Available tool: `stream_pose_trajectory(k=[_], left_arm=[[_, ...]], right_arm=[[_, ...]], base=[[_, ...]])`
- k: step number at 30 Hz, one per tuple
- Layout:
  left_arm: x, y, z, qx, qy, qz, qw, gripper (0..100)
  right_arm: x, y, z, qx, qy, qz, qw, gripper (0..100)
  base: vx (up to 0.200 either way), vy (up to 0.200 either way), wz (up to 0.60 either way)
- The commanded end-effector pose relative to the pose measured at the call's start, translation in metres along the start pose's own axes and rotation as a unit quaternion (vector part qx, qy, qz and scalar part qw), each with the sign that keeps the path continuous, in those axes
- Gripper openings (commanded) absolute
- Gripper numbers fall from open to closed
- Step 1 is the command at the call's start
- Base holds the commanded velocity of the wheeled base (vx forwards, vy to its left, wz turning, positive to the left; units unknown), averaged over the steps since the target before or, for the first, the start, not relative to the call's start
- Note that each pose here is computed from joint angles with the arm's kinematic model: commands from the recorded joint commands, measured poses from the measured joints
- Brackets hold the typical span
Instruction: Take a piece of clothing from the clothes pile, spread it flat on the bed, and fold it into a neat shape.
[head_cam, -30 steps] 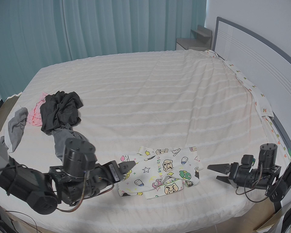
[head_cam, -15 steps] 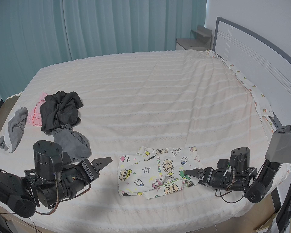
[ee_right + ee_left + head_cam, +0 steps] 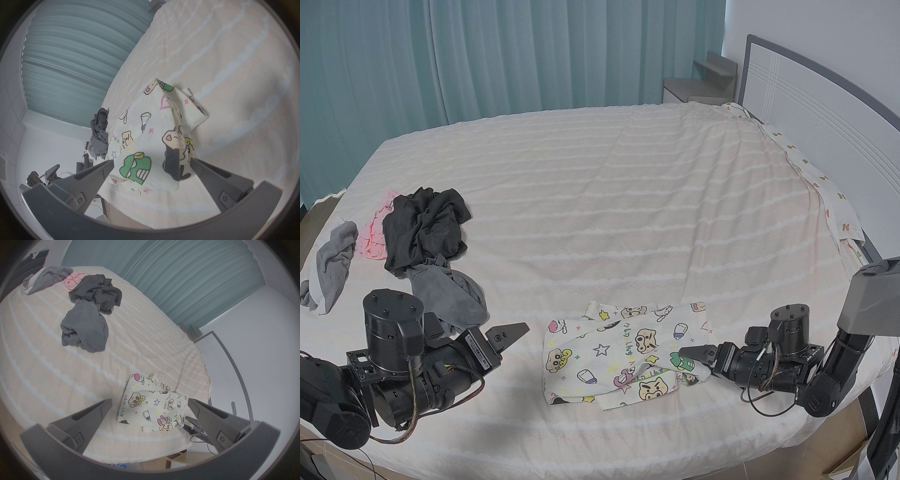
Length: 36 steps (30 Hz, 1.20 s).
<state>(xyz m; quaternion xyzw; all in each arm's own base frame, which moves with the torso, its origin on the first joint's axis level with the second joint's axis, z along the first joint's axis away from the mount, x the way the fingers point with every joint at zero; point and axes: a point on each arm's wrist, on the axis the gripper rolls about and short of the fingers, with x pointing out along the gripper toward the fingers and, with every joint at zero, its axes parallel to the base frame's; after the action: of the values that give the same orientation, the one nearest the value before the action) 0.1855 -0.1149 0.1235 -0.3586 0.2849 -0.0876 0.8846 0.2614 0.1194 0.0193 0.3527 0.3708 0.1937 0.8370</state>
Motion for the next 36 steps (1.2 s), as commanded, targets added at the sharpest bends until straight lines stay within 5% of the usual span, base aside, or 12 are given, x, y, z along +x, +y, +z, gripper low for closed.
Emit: stream_pose_trajectory(k=[1, 7, 8, 27, 36], left_arm=[[0.000, 0.000, 0.000, 0.000, 0.000, 0.000, 1.0000, 100], [0.000, 0.000, 0.000, 0.000, 0.000, 0.000, 1.0000, 100], [0.000, 0.000, 0.000, 0.000, -0.001, 0.000, 1.0000, 100], [0.000, 0.000, 0.000, 0.000, 0.000, 0.001, 1.0000, 100], [0.000, 0.000, 0.000, 0.000, -0.001, 0.000, 1.0000, 100]], right_arm=[[0.000, 0.001, 0.001, -0.002, -0.002, 0.002, 1.0000, 100], [0.004, 0.004, 0.004, -0.009, -0.011, 0.013, 0.9998, 100], [0.004, 0.004, 0.004, -0.011, -0.011, 0.013, 0.9998, 0], [-0.028, 0.007, -0.001, -0.009, -0.012, 0.010, 0.9998, 0], [-0.042, -0.013, 0.015, 0.020, -0.019, -0.003, 0.9996, 0]], base=[[0.000, 0.000, 0.00], [0.000, 0.000, 0.00], [0.000, 0.000, 0.00], [0.000, 0.000, 0.00], [0.000, 0.000, 0.00]])
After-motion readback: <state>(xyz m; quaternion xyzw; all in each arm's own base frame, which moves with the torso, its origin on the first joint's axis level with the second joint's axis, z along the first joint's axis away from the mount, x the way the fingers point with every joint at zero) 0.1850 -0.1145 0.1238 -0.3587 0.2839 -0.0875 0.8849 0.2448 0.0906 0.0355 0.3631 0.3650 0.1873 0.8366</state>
